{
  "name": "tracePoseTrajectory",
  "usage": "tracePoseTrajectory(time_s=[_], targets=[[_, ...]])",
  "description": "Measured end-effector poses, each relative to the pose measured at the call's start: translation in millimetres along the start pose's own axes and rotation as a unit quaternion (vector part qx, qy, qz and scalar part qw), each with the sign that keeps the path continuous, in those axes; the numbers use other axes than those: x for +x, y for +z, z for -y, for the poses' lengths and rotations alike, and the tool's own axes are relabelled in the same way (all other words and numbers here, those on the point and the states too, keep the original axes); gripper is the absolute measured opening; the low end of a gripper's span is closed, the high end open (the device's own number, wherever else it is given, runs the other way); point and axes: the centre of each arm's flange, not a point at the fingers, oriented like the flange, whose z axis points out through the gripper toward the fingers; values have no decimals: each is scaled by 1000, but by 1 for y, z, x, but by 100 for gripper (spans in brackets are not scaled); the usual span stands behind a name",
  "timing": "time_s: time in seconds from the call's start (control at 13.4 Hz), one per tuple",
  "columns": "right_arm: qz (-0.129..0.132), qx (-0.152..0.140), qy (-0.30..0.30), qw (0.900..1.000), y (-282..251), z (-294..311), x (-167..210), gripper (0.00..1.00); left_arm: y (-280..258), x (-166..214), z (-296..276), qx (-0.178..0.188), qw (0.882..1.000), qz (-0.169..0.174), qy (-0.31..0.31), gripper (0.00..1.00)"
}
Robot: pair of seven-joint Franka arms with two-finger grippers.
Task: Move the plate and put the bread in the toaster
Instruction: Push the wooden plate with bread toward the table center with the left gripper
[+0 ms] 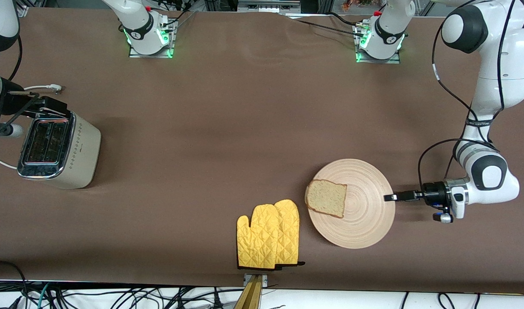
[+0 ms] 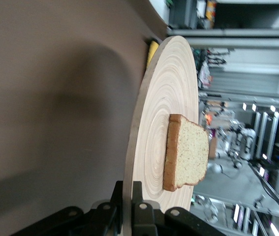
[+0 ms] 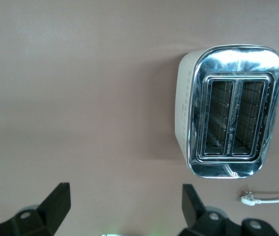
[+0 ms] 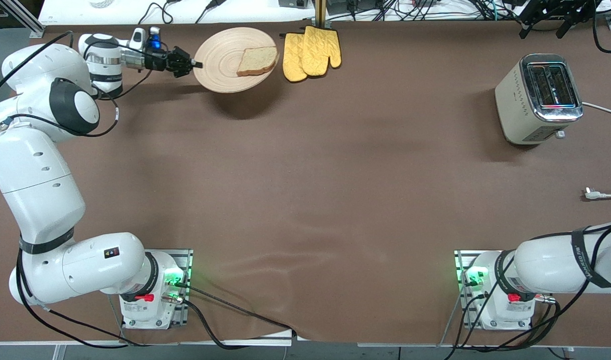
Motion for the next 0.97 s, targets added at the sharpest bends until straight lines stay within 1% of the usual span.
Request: tracePoseTrajectory(time_s=[0.07, 0.15, 0.22, 0.3, 0.37, 0.52, 0.6, 0.82, 0.97], targets=[[0, 0, 0, 1000, 0, 0, 0, 100, 20, -1, -16, 0, 1000, 25, 14, 9], [0, 0, 0, 1000, 1, 0, 0, 100, 44, -2, -35, 11, 998, 53, 32, 9], [1, 0, 0, 1000, 2, 0, 1, 100, 70, -2, -57, 23, 996, 73, 48, 9], [0, 0, 0, 1000, 3, 0, 2, 100, 96, -2, -75, 38, 994, 78, 61, 9], [-4, 0, 1, 1000, 3, -1, 4, 100, 121, -3, -90, 56, 993, 74, 70, 9], [-9, -1, 1, 1000, 3, -1, 6, 100, 165, -14, -106, 87, 992, 49, 79, 9], [-10, -1, 1, 1000, 2, -1, 6, 100, 185, -27, -108, 95, 992, 36, 72, 9], [-12, -1, 1, 1000, 3, -1, 7, 100, 232, -79, -100, 101, 995, -1, 24, 9], [-13, -1, 1, 1000, 7, -1, 11, 100, 246, -115, -84, 108, 994, -6, 2, 9]])
